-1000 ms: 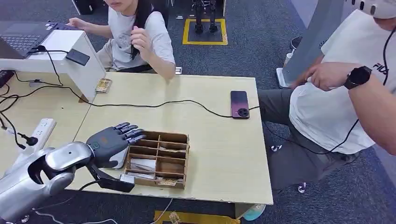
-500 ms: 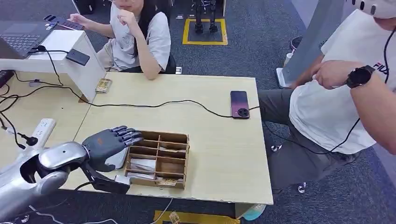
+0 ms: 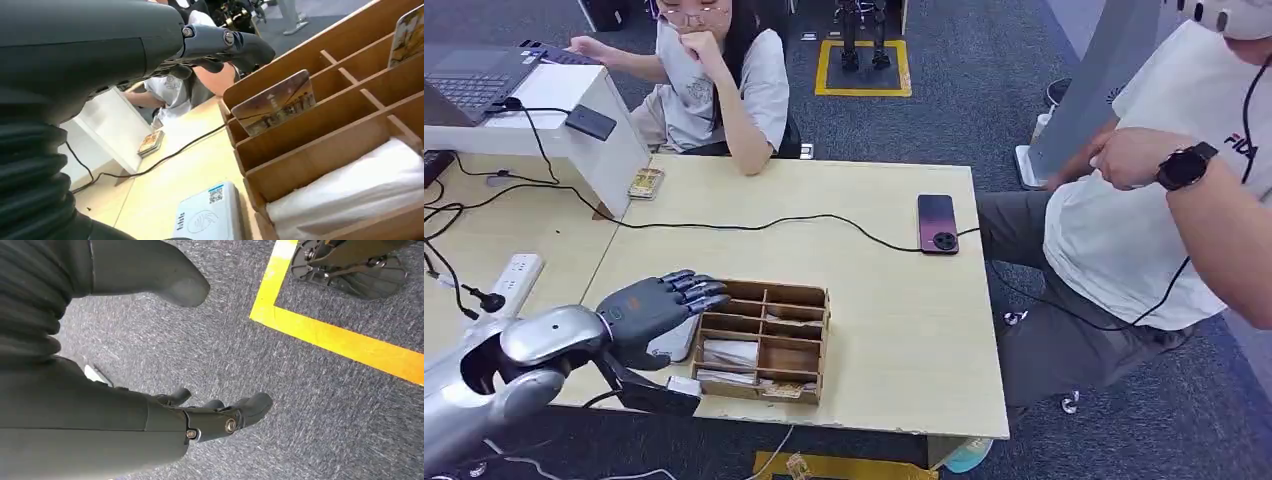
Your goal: Pass the card to the sensor for recognition and then transmit it.
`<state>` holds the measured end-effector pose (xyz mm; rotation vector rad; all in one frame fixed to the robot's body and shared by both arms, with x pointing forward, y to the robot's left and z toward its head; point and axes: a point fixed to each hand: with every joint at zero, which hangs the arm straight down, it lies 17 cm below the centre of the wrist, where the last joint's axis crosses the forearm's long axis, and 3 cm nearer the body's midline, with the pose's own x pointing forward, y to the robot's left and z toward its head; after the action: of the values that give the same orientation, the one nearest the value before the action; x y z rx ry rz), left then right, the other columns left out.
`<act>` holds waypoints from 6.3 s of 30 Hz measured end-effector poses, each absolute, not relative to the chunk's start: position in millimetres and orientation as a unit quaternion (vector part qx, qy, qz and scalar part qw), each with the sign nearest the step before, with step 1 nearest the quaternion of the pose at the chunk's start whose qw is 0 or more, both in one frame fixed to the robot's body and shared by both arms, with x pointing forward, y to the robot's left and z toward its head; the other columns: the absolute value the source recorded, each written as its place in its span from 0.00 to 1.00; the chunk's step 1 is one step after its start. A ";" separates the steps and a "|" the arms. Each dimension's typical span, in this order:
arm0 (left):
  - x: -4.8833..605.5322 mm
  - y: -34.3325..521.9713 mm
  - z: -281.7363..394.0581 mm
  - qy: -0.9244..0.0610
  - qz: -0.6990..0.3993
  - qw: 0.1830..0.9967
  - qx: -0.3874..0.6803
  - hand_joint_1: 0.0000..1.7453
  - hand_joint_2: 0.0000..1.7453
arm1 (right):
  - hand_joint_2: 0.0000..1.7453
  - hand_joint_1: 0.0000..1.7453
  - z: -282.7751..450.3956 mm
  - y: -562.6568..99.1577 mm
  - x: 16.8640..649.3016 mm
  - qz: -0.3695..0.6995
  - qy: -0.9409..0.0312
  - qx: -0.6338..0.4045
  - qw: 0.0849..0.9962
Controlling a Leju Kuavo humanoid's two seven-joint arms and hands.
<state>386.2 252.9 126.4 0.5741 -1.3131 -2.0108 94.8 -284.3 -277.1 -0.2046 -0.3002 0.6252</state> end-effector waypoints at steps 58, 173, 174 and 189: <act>402.6 186.1 107.2 -0.576 -0.681 0.372 0.258 0.00 1.00 | 1.00 0.00 -277.7 -284.9 92.5 0.307 -0.140 -0.102 0.936; 421.5 215.0 127.3 -0.574 -0.649 0.372 0.333 0.00 1.00 | 1.00 0.00 -277.7 -286.1 92.4 0.303 -0.140 -0.104 0.937; 421.5 215.2 126.8 -0.574 -0.649 0.372 0.333 0.00 1.00 | 1.00 0.00 -277.7 -286.1 92.4 0.303 -0.140 -0.104 0.937; 414.6 224.4 112.2 -0.564 -0.657 0.383 0.321 1.00 1.00 | 1.00 0.00 -277.4 -285.8 93.7 0.303 -0.143 -0.104 0.936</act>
<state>414.6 224.4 112.2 0.8194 -1.4375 -1.6755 93.7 -285.8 -277.4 -0.2123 -0.2928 0.6200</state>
